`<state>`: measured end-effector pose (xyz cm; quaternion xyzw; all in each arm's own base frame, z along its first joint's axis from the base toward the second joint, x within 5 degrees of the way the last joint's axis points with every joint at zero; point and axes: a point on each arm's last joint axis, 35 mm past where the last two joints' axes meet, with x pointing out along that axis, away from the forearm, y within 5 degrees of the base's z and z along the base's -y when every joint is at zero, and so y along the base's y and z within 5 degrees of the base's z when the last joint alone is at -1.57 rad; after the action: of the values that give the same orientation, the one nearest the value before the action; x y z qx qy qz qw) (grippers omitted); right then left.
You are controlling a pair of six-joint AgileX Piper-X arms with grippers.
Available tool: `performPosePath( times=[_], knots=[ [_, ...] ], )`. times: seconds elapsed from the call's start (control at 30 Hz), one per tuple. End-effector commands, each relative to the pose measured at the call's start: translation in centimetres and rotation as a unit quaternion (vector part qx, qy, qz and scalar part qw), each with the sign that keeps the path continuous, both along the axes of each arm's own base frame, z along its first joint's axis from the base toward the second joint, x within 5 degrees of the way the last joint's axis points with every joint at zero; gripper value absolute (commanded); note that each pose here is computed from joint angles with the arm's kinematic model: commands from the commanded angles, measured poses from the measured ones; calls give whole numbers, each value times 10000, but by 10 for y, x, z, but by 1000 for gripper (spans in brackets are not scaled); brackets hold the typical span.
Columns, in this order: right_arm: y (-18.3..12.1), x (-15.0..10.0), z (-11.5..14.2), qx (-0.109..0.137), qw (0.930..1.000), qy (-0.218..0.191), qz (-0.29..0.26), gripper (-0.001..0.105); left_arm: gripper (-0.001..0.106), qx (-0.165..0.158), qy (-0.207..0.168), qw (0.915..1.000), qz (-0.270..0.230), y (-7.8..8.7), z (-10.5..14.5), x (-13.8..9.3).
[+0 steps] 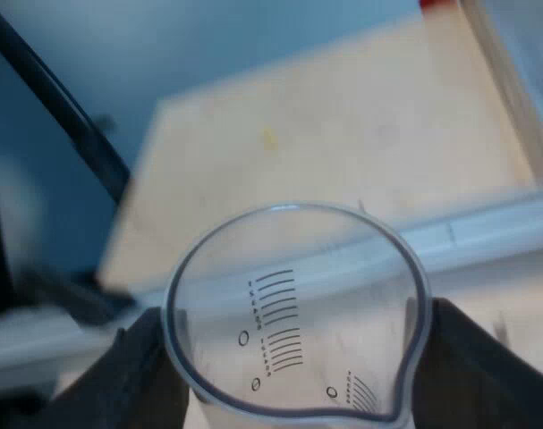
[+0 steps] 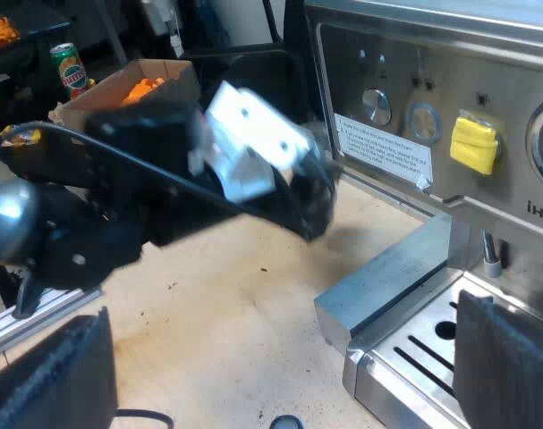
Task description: Pour the beans into the coffee machine
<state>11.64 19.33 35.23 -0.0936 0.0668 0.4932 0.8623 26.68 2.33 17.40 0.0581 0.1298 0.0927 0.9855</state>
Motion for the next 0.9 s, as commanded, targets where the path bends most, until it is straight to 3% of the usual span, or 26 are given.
performPosePath(
  times=[0.03,0.27,0.37,0.43,0.5,0.63,0.77,0.9],
  knots=[
    [0,0,2,49,10000,-46,9,78,0,36,-274,9996,86,0,23,-7],
    [0,0,4,111,9999,-102,12,78,0,42,-385,9992,86,-2,62,-37],
    [0,1,9,-15,9991,-420,-55,78,0,52,-654,9978,56,-4,89,-57],
    [0,1,13,-24,9986,-518,-141,78,0,53,-686,9976,51,-4,94,-60],
    [-2,3,22,40,9974,-614,-380,78,0,51,-734,9973,19,-5,117,-73],
    [-5,4,42,-33,9905,-1134,-780,78,0,28,-729,9973,-107,-7,148,-88],
    [-11,3,60,84,9848,-1344,-1100,78,0,-39,-783,9956,-516,-11,184,-99],
    [-19,1,74,244,9782,-1456,-1462,78,0,-23,-1178,9901,-761,-13,222,-106]
  ],
)
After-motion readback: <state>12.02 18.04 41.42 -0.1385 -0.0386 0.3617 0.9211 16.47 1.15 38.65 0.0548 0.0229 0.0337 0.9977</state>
